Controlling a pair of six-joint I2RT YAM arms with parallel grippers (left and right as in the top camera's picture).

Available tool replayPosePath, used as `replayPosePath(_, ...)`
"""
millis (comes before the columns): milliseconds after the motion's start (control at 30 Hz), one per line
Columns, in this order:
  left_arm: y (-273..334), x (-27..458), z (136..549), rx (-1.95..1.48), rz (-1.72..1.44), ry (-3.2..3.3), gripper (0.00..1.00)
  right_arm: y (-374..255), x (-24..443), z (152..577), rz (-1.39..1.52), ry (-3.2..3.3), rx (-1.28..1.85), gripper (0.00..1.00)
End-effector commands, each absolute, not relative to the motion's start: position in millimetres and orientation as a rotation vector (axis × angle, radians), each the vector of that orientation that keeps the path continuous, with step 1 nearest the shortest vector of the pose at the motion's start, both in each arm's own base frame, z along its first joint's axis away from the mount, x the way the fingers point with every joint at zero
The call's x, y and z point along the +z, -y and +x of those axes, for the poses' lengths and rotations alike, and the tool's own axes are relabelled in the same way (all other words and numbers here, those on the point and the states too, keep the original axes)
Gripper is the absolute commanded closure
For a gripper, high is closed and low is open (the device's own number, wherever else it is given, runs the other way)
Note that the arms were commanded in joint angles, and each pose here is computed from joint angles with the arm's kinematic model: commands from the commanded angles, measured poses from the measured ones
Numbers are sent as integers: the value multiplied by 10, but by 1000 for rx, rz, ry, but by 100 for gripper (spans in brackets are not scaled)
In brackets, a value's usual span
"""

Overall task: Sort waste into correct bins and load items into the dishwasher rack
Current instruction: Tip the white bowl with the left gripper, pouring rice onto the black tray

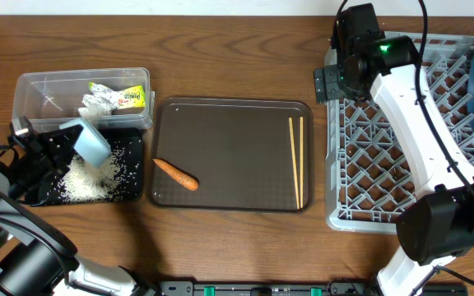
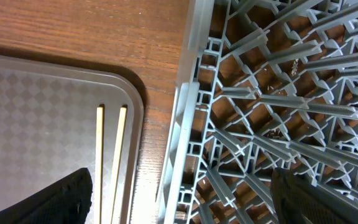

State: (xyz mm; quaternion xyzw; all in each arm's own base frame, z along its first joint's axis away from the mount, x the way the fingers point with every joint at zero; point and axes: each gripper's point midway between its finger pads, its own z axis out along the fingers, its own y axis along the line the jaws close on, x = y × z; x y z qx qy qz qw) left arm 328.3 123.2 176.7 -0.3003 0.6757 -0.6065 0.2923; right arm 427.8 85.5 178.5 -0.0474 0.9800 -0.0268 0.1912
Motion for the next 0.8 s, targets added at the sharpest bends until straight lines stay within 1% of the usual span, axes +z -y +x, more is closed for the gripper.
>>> replayPosePath(0, -1236, 1797, 3272, -1639, -781, -1759, 93, -818, 1929, 4273, -110, -2718, -77, 9)
replayPosePath(200, -1235, 1767, 3268, -1629, -791, -1776, 94, -818, 1927, 4270, -110, -2719, -77, 9)
replayPosePath(233, -1237, 1694, 3262, -1599, -811, -1818, 94, -817, 1926, 4268, -111, -2720, -77, 9)
replayPosePath(300, -1258, 1455, 3221, -1537, -960, -1940, 94, -816, 1925, 4264, -111, -2722, -78, 9)
replayPosePath(333, -1261, 1410, 3207, -1530, -1002, -1961, 94, -816, 1924, 4263, -111, -2723, -78, 9)
replayPosePath(367, -1243, 1495, 3222, -1569, -968, -1916, 94, -816, 1923, 4261, -111, -2723, -78, 9)
replayPosePath(433, -1221, 1800, 3259, -1646, -788, -1758, 94, -813, 1920, 4252, -112, -2727, -79, 9)
replayPosePath(500, -1232, 1756, 3256, -1629, -806, -1783, 94, -812, 1918, 4248, -112, -2729, -80, 9)
replayPosePath(567, -1251, 1578, 3226, -1590, -919, -1870, 94, -812, 1918, 4248, -112, -2729, -80, 9)
replayPosePath(667, -1232, 1778, 3242, -1638, -802, -1765, 94, -809, 1912, 4234, -113, -2735, -82, 9)
replayPosePath(700, -1243, 1751, 3240, -1629, -815, -1778, 94, -808, 1911, 4232, -113, -2736, -82, 9)
replayPosePath(767, -1273, 1596, 3203, -1616, -960, -1846, 94, -809, 1911, 4233, -113, -2736, -82, 9)
